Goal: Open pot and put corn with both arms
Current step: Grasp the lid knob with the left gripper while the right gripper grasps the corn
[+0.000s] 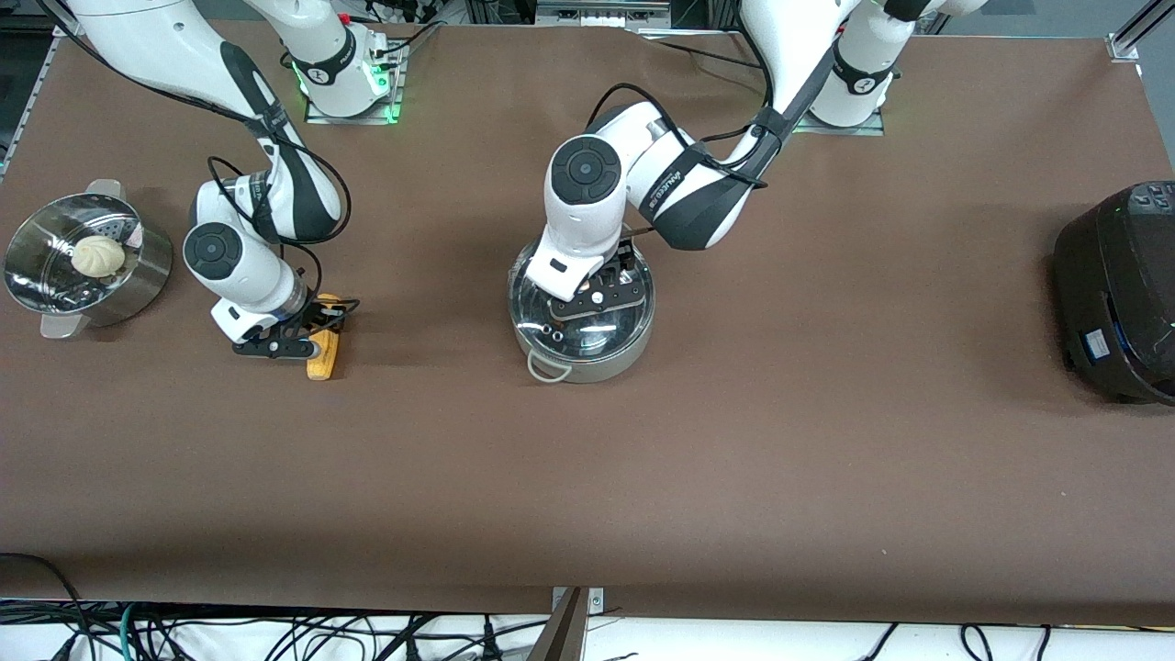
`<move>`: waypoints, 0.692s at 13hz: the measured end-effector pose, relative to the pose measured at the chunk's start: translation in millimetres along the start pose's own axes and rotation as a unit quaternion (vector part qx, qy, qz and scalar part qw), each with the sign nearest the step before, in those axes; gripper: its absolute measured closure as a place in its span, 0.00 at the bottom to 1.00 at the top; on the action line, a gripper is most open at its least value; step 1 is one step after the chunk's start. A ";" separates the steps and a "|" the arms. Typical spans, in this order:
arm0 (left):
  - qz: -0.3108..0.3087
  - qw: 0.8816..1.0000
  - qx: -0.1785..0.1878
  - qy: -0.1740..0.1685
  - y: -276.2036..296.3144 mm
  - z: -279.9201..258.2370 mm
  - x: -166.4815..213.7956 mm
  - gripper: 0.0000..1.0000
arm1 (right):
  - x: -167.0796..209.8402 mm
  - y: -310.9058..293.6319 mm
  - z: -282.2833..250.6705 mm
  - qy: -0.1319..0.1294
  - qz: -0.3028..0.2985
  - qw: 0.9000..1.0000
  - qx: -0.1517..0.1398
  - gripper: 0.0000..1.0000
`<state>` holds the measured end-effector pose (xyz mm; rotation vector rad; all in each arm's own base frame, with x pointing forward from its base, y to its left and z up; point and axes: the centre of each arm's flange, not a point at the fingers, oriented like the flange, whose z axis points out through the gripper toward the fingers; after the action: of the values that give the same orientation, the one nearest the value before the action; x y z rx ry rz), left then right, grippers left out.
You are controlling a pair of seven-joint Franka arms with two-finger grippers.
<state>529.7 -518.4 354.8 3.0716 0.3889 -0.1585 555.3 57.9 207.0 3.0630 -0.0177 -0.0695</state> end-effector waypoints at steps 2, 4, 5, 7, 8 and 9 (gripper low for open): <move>0.000 1.000 -0.002 0.001 1.0 3.4 0.8 0.30 | 13.5 -5.4 -31.1 -0.020 -0.005 1.000 -0.009 0.57; 0.001 1.000 0.000 0.002 1.1 5.7 1.1 0.44 | 29.5 -14.5 -75.1 -0.036 -0.009 0.999 -0.017 0.60; 0.002 1.000 0.001 0.004 1.3 5.9 1.2 0.44 | 36.5 -16.9 -95.4 -0.040 -0.010 0.999 -0.019 0.65; 0.004 1.000 0.001 0.008 1.8 5.2 1.2 0.50 | 47.9 -20.3 -127.9 -0.045 -0.010 0.999 -0.023 0.70; 0.004 1.000 0.001 0.008 1.9 4.4 1.4 0.50 | 51.3 -24.1 -142.8 -0.050 -0.011 0.998 -0.024 0.70; 0.003 1.000 -0.002 0.012 1.6 -0.4 3.7 0.50 | 53.7 -30.9 -160.1 -0.057 -0.013 0.998 -0.021 0.70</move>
<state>533.6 -519.0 354.8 3.0729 0.3815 -0.1207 616.6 100.4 361.7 3.0141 0.0169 -0.2441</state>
